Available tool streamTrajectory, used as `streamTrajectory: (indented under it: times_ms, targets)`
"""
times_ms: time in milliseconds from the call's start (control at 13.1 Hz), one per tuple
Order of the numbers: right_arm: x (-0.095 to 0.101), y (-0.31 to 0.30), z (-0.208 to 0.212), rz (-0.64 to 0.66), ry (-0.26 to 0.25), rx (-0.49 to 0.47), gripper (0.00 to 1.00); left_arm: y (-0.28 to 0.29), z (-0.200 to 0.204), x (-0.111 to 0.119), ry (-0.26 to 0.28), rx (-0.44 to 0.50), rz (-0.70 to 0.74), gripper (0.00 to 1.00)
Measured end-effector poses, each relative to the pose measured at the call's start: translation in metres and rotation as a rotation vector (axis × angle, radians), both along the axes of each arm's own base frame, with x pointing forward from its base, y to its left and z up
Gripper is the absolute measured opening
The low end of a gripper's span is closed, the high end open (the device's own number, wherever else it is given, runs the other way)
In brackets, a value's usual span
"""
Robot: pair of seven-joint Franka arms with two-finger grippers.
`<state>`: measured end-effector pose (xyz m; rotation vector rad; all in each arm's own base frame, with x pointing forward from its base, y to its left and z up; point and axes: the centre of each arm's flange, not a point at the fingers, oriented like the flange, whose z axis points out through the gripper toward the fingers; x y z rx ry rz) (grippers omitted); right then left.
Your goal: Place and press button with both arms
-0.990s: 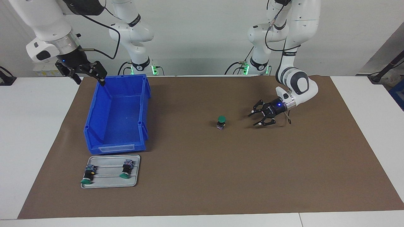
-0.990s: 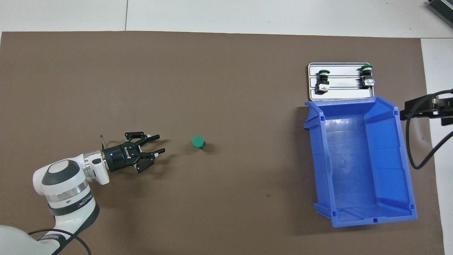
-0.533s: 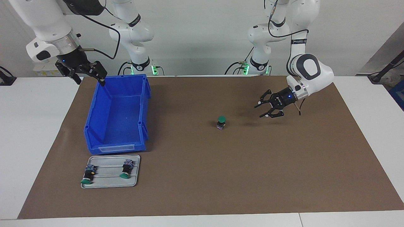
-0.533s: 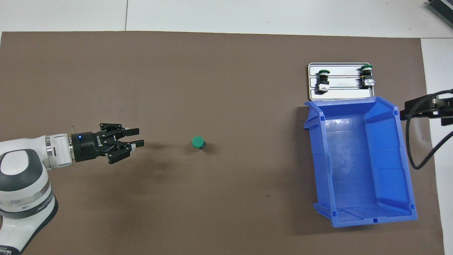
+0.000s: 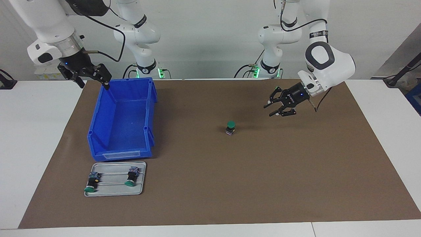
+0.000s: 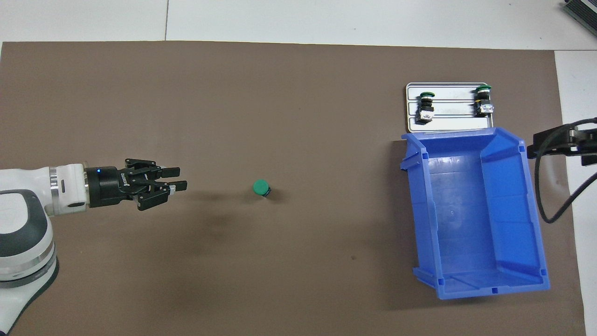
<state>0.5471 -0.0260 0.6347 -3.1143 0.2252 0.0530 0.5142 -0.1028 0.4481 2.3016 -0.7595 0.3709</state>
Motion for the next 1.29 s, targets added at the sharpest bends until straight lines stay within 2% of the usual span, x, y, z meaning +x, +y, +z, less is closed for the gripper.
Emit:
streamTrajectory:
  times_ms: [152, 381, 533, 609, 837, 990, 1294]
  targets:
    - [0.000, 0.000, 0.000, 0.000, 0.000, 0.000, 0.99, -0.025, 0.020, 0.008, 0.015, 0.091, 0.075, 0.39]
    - [0.000, 0.000, 0.000, 0.000, 0.000, 0.000, 1.00, -0.066, 0.028, 0.013, 0.053, 0.221, 0.164, 0.35]
    - [0.000, 0.000, 0.000, 0.000, 0.000, 0.000, 0.99, -0.093, 0.035, 0.016, 0.067, 0.350, 0.223, 0.08]
    - [0.000, 0.000, 0.000, 0.000, 0.000, 0.000, 0.99, -0.109, 0.038, 0.016, 0.073, 0.380, 0.249, 0.01]
    - [0.000, 0.000, 0.000, 0.000, 0.000, 0.000, 0.99, -0.147, 0.029, 0.006, 0.131, 0.440, 0.306, 0.01]
    - [0.000, 0.000, 0.000, 0.000, 0.000, 0.000, 0.99, -0.168, 0.018, 0.001, 0.126, 0.514, 0.331, 0.01]
    - [0.000, 0.000, 0.000, 0.000, 0.000, 0.000, 1.00, -0.189, 0.003, -0.004, 0.135, 0.550, 0.312, 0.01]
